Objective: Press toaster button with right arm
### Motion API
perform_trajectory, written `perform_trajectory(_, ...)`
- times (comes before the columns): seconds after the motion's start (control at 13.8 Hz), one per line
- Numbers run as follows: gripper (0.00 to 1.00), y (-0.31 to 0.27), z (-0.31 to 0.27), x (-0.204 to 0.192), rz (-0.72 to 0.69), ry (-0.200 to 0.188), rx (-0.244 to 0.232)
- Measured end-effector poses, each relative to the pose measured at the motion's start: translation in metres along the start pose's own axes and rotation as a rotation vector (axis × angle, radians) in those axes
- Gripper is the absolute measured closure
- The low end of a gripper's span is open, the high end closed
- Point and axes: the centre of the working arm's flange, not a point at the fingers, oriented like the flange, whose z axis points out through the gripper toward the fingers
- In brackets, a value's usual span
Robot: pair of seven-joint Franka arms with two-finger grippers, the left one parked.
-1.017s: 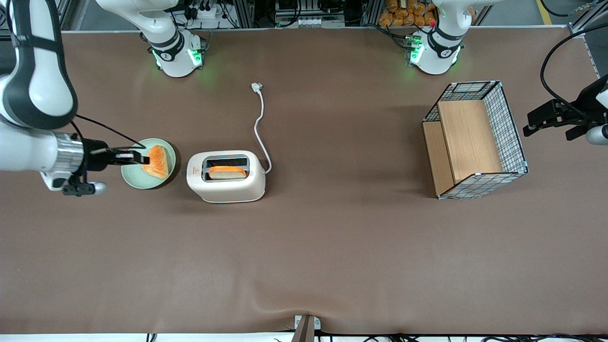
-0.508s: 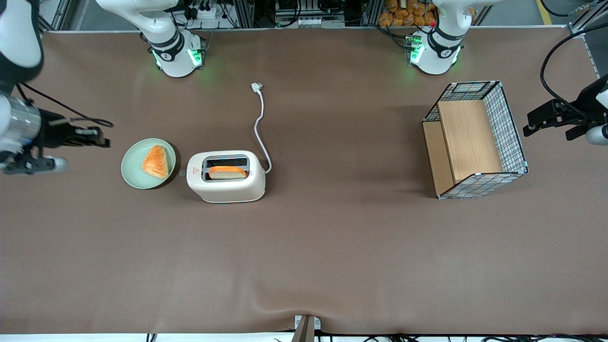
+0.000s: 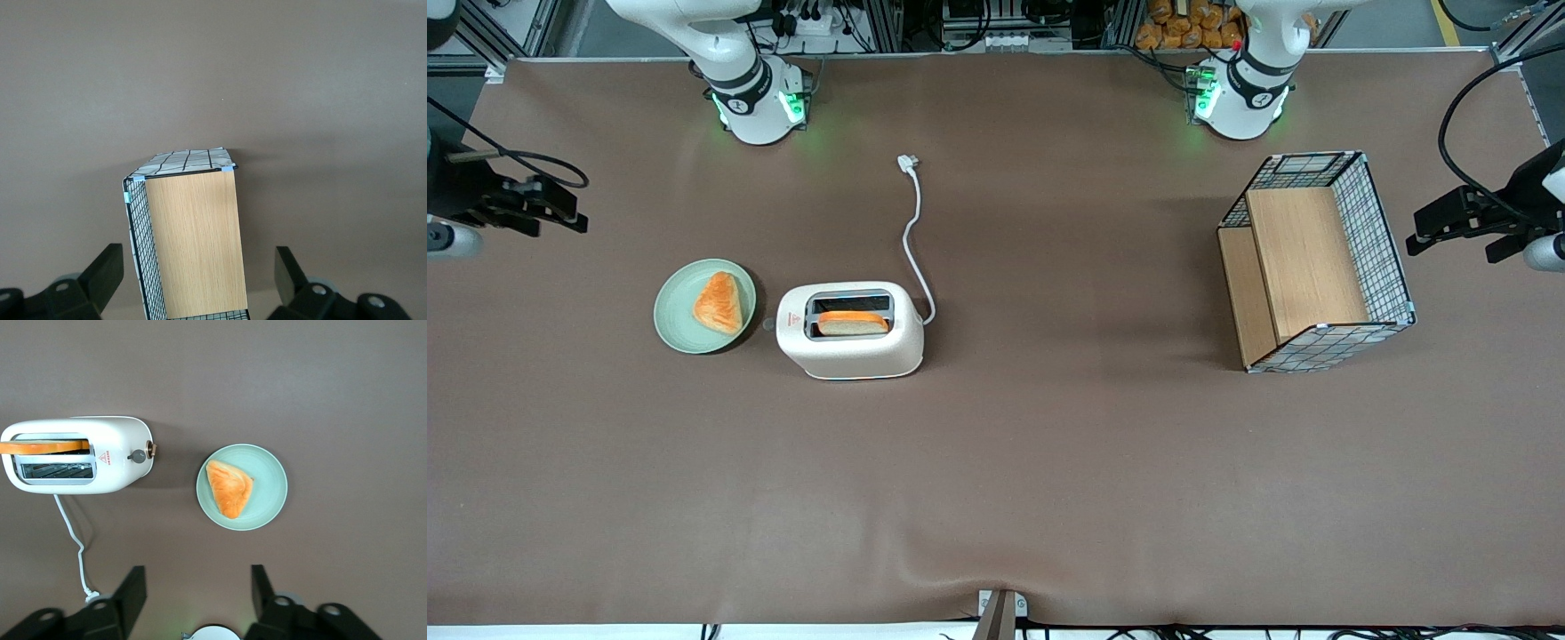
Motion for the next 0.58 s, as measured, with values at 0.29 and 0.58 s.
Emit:
perform_trajectory(0.29, 0.0, 0.004, -0.017, -0.022, 0.002, 0.04, -0.029)
perform_trajectory(0.58, 0.0, 0.005, -0.023, -0.031, 0.003, 0.053, -0.045)
